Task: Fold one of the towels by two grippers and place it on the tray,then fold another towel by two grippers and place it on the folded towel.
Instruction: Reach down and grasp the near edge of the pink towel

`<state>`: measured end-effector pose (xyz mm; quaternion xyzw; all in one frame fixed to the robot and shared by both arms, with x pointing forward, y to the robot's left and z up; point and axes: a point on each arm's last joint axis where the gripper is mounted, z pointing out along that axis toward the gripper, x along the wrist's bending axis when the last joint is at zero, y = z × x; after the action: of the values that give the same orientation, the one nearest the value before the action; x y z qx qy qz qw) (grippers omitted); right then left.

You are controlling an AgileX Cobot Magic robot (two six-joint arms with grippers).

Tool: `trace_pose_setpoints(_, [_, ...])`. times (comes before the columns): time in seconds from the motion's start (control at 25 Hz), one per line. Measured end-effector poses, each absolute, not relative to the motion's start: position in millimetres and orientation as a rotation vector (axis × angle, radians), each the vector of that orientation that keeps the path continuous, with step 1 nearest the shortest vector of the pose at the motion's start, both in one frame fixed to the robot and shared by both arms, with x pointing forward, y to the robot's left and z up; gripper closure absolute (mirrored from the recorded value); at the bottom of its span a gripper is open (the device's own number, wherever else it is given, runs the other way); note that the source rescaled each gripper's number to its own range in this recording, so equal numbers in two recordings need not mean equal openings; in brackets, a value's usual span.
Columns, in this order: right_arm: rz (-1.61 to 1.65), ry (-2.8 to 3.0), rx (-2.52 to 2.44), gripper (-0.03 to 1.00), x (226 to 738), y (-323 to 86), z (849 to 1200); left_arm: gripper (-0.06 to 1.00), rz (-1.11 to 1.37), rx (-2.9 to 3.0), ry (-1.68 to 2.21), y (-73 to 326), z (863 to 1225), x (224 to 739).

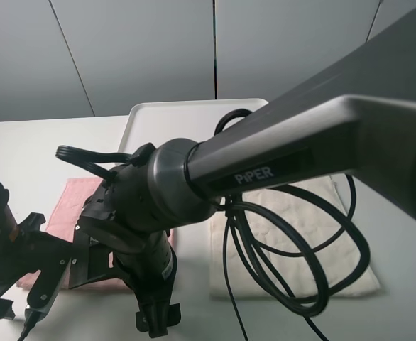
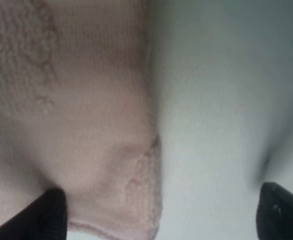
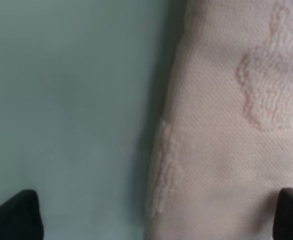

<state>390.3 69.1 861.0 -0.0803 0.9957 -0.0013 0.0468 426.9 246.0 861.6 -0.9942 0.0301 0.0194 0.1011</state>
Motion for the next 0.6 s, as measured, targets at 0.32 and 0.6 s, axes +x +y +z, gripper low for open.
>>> trace_pose_setpoints(0.32, [-0.003,3.040,-0.215,0.00,390.3,69.1,861.0,-0.04,0.057,-2.937,0.089,246.0,861.6,426.9])
trace_pose_setpoints(0.6, [-0.017,3.044,-0.211,0.02,390.4,69.1,859.9,-0.04,0.055,-2.938,0.089,245.9,861.6,427.0])
